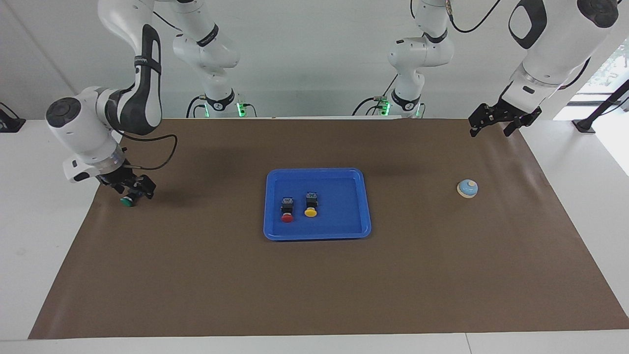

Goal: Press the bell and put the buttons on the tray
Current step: 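Move the right gripper to the green button and grasp it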

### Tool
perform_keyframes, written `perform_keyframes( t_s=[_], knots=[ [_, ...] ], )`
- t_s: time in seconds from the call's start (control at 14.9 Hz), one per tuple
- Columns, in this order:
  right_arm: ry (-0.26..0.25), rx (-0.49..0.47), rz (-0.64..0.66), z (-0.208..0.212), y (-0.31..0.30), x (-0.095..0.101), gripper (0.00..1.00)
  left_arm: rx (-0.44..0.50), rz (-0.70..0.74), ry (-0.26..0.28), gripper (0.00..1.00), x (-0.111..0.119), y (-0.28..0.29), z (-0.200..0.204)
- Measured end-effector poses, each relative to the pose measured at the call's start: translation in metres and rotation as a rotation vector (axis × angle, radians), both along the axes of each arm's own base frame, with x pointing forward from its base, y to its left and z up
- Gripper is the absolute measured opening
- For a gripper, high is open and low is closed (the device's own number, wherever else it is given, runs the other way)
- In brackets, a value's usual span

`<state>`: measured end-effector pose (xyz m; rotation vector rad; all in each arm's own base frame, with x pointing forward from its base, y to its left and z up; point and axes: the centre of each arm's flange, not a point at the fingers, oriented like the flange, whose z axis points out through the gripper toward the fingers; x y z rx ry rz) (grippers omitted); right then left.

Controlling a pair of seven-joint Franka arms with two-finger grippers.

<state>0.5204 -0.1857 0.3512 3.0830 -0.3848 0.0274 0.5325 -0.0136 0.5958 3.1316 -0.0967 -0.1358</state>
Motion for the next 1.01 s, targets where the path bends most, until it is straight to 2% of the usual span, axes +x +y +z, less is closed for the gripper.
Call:
perform_keyframes(
  t_s=[0.47, 1.01],
  knots=[
    [-0.058, -0.021, -0.028, -0.037, -0.030, -0.055, 1.00, 0.000, 0.000, 0.000, 1.00, 0.000, 0.000, 0.000],
    [-0.082, -0.025, -0.019, -0.052, -0.030, -0.065, 0.98, 0.000, 0.000, 0.000, 1.00, 0.000, 0.000, 0.000]
  ],
)
